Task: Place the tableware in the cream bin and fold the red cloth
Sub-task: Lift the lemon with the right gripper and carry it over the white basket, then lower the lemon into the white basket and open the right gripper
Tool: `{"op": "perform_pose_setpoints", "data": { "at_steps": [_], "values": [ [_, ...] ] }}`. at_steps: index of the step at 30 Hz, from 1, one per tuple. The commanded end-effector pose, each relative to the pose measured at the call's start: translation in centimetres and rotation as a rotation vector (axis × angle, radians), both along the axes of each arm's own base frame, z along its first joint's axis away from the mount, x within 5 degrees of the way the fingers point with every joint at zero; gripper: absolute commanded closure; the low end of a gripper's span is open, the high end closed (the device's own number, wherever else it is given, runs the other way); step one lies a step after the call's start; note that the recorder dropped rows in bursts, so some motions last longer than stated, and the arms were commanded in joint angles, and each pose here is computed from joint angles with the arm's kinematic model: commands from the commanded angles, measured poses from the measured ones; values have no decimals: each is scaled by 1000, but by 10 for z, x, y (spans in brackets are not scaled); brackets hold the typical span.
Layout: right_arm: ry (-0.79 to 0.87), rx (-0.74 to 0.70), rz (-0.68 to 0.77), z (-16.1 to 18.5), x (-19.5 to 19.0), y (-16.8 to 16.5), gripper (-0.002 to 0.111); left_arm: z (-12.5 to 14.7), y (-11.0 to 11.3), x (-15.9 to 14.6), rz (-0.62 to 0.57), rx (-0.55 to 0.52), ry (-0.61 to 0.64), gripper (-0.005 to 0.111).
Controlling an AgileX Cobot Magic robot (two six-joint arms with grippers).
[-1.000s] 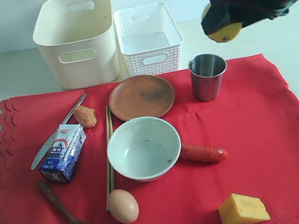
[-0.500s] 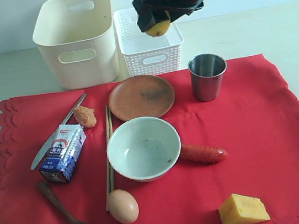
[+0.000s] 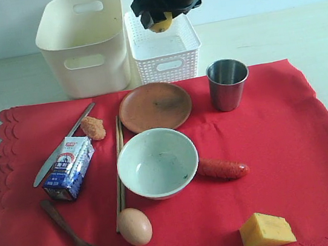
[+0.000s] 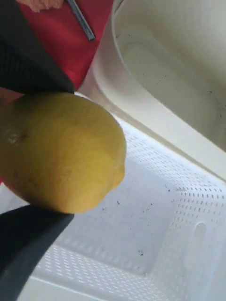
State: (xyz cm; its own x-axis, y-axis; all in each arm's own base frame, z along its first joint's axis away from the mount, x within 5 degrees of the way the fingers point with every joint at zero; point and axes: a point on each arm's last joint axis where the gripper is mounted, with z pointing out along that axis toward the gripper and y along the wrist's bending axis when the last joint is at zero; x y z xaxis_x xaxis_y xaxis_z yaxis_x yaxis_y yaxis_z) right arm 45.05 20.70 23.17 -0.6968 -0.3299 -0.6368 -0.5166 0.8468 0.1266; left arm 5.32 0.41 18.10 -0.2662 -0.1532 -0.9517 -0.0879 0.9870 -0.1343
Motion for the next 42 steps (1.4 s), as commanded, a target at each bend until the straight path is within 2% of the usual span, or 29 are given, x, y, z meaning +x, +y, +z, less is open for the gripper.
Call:
{"op": "perform_pose_setpoints", "data": {
  "at_steps": [1,15,18,20,21,26,35,42],
  "values": [
    [-37,-4,-18,-8,11,2,108,0,0,0,-8,8,-8,107],
    [-38,-67,-35,-73,29,4,108,0,0,0,-8,8,-8,107],
    [-15,-55,-60,-80,29,4,96,0,0,0,-8,8,-8,107],
    [-23,-24,-99,-78,31,5,78,0,0,0,-8,8,-8,107],
    [-24,-22,-101,-78,31,5,73,0,0,0,-8,8,-8,107],
    [-24,-22,-101,-78,31,5,53,0,0,0,-8,8,-8,107],
    [-58,-10,-100,-59,30,4,38,0,0,0,-8,8,-8,107],
    [3,-34,-74,-42,19,1,36,0,0,0,-8,8,-8,107]
  ]
}}
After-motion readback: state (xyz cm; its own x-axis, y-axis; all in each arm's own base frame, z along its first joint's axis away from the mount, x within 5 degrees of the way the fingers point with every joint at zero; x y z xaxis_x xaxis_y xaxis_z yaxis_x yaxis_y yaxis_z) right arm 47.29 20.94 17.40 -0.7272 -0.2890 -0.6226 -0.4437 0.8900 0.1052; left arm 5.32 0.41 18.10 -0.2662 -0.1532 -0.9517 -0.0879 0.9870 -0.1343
